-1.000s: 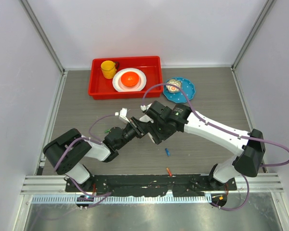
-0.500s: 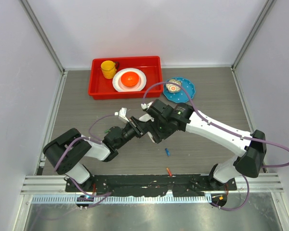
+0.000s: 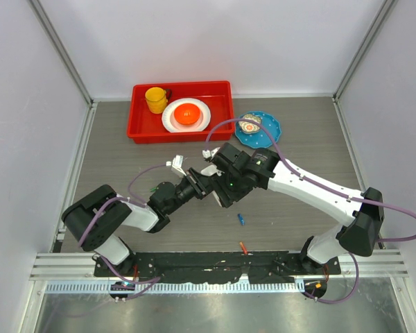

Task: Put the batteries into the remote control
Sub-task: Load the battery cover into the remote control.

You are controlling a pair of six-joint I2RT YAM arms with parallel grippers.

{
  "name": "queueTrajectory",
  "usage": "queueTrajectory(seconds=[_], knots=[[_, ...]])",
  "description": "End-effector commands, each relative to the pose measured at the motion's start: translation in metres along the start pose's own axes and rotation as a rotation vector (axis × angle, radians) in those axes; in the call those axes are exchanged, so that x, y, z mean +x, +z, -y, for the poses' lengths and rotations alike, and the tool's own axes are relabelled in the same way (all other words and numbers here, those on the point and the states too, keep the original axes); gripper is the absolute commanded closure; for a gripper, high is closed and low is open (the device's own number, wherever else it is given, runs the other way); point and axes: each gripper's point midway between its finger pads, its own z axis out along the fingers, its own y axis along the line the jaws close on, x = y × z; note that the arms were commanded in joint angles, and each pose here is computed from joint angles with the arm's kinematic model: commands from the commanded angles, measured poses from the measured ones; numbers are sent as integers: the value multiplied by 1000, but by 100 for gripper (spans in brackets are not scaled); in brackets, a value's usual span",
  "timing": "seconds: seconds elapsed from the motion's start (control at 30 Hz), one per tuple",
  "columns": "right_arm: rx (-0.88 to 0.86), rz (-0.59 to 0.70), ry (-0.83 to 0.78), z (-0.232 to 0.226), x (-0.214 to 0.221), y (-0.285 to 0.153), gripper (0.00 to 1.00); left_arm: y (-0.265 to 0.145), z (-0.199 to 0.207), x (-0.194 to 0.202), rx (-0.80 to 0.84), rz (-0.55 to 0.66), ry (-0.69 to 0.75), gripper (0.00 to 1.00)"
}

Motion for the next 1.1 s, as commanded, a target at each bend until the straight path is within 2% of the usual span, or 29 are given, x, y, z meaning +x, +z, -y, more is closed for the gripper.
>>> queueTrajectory(seconds=[0.0,0.57,1.07], knots=[[-21,38,-19,-3,-9,-8,99,-4,79,-25,299,81,14,100],[8,13,-21,2,-4,0,99,-8,84,-27,311,93,24,100],[-9,1,-19,-1,-2,-1,99,-6,71,-29,270,114,25,100]])
